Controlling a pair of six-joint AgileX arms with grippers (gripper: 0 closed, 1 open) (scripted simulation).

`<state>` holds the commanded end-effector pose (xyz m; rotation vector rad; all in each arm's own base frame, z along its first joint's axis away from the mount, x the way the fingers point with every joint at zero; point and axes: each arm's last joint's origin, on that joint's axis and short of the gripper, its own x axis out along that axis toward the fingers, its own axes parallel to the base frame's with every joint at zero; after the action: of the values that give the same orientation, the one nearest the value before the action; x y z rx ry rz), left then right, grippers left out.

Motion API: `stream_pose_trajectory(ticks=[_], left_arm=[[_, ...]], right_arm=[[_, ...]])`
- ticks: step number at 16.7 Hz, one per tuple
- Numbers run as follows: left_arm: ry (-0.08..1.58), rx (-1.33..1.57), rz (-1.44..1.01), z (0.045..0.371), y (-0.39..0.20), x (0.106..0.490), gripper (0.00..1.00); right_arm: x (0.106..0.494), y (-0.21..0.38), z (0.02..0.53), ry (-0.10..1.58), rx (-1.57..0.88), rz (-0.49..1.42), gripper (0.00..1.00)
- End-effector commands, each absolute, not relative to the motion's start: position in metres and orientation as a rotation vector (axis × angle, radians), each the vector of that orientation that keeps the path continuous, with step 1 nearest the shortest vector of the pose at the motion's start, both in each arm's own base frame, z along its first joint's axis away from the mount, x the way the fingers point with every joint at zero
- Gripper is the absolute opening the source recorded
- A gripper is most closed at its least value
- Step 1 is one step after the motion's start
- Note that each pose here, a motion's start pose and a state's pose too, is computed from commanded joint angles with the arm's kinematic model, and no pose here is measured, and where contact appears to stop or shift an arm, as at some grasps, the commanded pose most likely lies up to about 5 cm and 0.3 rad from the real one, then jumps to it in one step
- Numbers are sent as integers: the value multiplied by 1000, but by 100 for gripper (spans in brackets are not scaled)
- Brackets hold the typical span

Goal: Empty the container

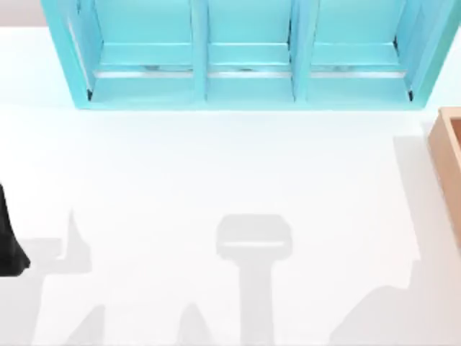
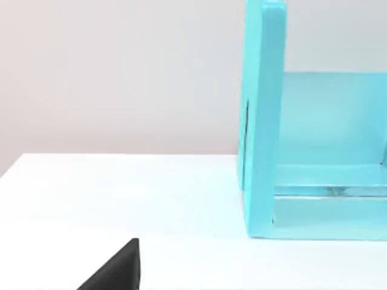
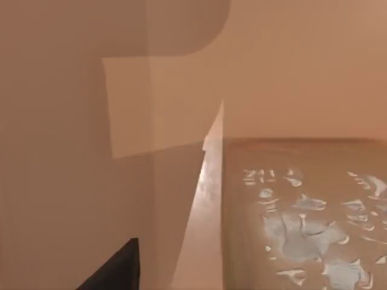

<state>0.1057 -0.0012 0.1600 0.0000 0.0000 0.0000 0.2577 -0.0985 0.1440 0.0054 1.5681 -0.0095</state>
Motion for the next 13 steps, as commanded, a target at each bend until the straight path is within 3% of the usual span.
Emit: stream_pose_trajectory(ticks=[4, 13], left_arm=[[0, 0, 0, 160, -1, 106, 100], [0, 0, 0, 160, -1, 106, 100]], right_arm=[[257, -98, 142, 1570, 6, -9, 100], [257, -98, 142, 1570, 6, -9, 32]])
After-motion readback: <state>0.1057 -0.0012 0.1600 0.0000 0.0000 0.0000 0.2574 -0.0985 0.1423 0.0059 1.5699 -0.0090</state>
